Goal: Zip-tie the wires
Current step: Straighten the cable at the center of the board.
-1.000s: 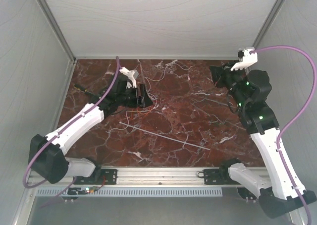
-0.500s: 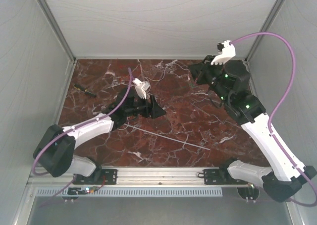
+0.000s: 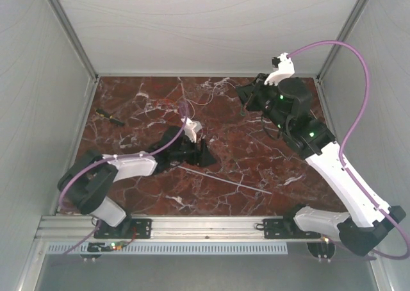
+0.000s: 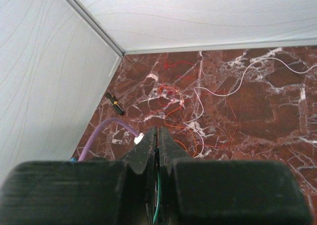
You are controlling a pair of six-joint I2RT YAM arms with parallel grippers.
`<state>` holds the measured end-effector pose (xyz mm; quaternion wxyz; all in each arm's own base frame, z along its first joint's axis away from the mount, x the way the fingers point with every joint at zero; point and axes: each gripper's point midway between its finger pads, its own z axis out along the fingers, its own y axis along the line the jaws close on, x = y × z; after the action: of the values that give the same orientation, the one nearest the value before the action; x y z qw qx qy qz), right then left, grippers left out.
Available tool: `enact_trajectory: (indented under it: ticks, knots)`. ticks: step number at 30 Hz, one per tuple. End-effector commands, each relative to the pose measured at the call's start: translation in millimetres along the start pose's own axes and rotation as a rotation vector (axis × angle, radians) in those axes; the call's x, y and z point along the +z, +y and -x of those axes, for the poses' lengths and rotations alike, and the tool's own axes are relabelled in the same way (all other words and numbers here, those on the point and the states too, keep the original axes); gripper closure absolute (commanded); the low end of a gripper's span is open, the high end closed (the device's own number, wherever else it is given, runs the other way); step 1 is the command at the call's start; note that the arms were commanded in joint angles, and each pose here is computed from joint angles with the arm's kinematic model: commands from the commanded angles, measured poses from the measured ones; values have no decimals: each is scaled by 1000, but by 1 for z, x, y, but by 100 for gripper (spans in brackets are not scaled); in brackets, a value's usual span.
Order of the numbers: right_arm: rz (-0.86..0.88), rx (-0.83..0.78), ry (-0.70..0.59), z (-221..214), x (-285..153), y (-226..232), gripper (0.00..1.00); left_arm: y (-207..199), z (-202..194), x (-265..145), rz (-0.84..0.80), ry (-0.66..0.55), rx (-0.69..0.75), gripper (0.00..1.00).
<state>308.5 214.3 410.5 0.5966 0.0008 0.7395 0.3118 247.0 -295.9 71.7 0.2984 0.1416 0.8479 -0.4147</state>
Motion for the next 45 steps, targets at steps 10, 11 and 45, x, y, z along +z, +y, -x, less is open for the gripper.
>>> enact_trajectory:
  ticks: [10, 11, 45]
  knots:
    - [-112, -30, -10, 4, -2, -18, 100, -43, 27, 53, -181, -24, 71, 35]
    - [-114, -34, -11, 5, -3, -18, 100, -42, 26, 57, -184, -17, 65, 36]
    - [-430, -175, -52, 37, -29, -101, 100, -45, 8, 59, -119, 55, -32, 100]
